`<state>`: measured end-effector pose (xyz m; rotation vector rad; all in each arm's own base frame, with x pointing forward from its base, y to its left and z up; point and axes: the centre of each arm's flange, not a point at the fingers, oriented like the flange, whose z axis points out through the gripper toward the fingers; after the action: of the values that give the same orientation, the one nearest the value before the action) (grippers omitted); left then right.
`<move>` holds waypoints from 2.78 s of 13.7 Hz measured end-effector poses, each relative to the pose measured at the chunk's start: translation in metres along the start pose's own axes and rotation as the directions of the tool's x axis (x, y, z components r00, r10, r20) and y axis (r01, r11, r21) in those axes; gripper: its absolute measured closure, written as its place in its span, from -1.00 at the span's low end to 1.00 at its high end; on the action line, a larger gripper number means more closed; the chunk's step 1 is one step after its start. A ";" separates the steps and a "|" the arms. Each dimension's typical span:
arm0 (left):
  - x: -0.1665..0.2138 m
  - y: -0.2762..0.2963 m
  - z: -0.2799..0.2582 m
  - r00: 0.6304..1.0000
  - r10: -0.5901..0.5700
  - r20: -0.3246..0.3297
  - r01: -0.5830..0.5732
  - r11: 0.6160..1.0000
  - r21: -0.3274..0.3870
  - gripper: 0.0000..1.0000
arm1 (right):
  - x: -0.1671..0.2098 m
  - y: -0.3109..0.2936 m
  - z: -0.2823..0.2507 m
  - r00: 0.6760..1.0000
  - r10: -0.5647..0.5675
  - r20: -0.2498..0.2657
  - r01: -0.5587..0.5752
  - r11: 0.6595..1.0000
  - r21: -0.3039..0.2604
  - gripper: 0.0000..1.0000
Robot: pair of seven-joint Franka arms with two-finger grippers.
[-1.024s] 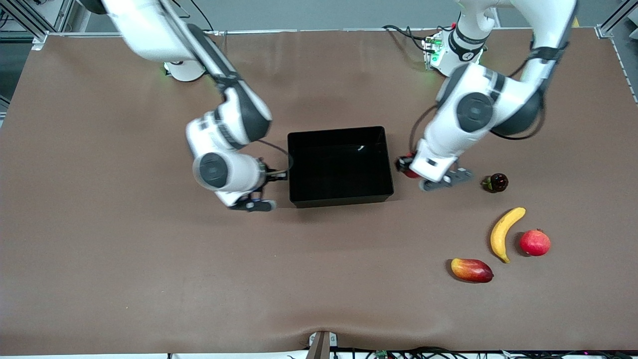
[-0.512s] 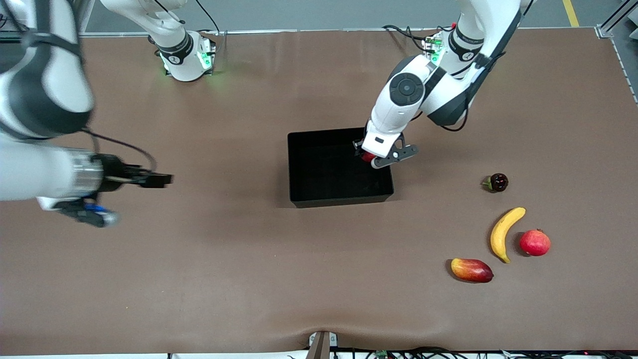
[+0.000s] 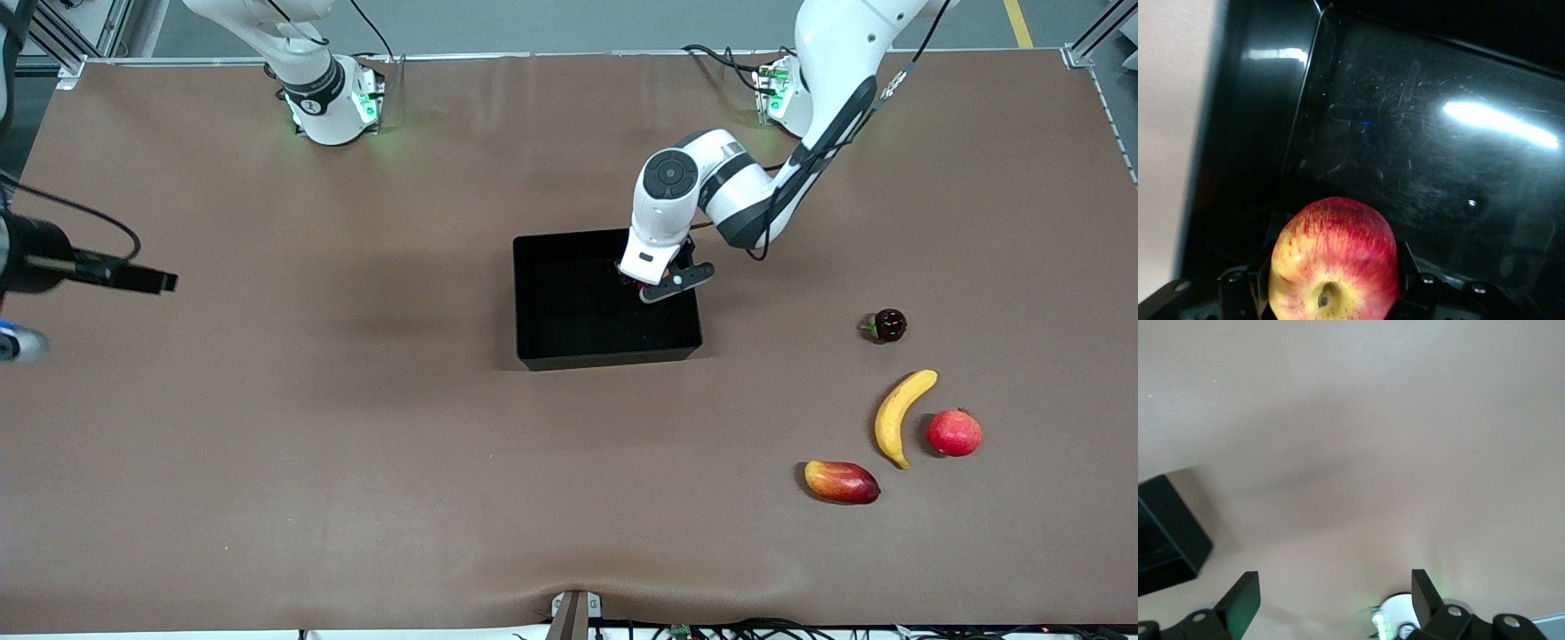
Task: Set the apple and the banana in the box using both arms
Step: 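Lower the apple into the black box and open the left gripper, then move the left gripper to the yellow banana and grasp it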
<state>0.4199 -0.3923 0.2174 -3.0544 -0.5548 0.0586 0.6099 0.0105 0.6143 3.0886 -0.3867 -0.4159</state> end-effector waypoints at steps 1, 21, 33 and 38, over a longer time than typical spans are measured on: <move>0.000 0.000 0.008 1.000 -0.005 0.005 0.005 1.000 0.001 -0.45 | -0.015 -0.004 -0.011 1.000 -0.006 -0.019 0.006 1.000 -0.022 -1.00; 0.248 -0.129 -0.191 0.987 0.154 -0.047 -0.151 0.987 0.063 -1.00 | -0.116 0.035 -0.038 0.972 -0.179 -0.151 0.176 0.984 -0.031 -1.00; 0.366 -0.275 -0.057 0.902 0.432 0.002 -0.432 0.902 0.018 -1.00 | -0.114 0.038 -0.037 0.975 -0.171 -0.144 0.168 0.985 -0.034 -1.00; 0.369 -0.273 -0.016 0.832 0.555 0.008 -0.553 0.827 0.104 -1.00 | -0.114 0.039 -0.037 0.975 -0.170 -0.144 0.167 0.985 -0.034 -1.00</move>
<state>0.6697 -0.0074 0.2341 -2.9920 0.3492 0.0644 0.5034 -0.0006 0.6811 3.1149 -0.1175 -0.1898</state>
